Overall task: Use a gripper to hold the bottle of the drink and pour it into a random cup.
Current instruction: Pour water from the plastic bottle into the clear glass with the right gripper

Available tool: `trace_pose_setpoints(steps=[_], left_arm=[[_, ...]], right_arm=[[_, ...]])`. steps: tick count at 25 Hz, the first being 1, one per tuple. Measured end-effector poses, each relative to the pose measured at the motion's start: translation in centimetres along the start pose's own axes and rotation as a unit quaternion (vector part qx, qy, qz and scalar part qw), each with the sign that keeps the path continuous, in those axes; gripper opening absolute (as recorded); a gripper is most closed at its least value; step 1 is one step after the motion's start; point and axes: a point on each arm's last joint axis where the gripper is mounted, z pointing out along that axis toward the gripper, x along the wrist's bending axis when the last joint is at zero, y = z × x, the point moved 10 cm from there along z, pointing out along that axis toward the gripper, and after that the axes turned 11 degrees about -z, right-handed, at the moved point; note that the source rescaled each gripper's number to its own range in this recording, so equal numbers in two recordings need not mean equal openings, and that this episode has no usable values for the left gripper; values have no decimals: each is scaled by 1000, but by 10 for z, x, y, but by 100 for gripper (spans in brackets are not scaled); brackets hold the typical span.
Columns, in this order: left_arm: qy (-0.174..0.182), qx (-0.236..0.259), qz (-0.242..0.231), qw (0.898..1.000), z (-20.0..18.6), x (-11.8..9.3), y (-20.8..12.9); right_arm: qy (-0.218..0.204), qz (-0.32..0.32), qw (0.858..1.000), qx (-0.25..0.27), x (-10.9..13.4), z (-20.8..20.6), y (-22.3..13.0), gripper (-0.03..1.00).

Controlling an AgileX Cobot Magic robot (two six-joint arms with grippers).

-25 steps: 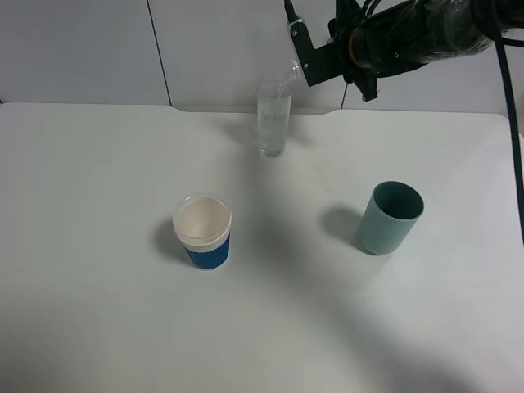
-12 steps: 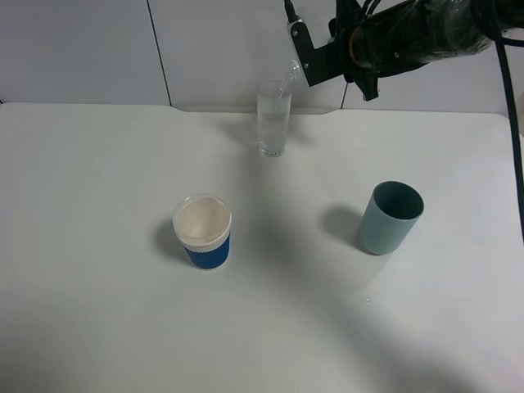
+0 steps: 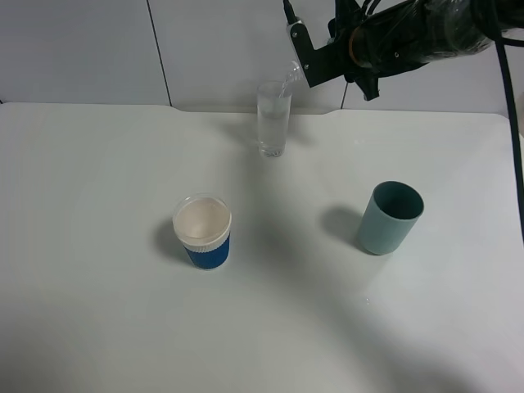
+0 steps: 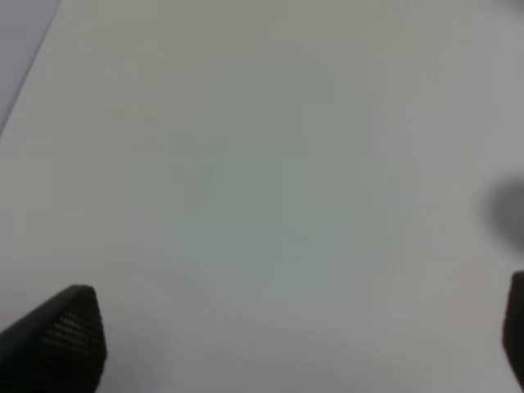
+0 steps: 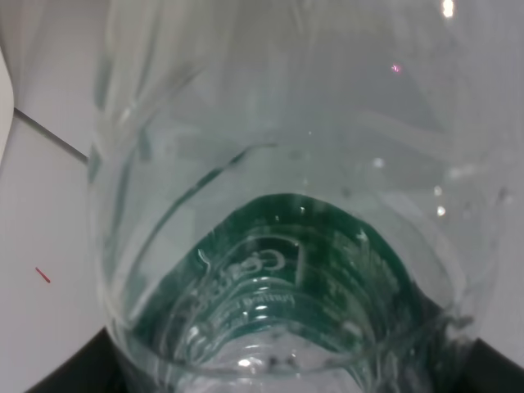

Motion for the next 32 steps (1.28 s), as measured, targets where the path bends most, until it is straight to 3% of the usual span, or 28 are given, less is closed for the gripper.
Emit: trace_pose_setpoints(steps=[32], left_arm=[[0,0,0,1000,0,0,0]], right_arm=[[-3,-27,1000,3,-3,-2,-1,0]])
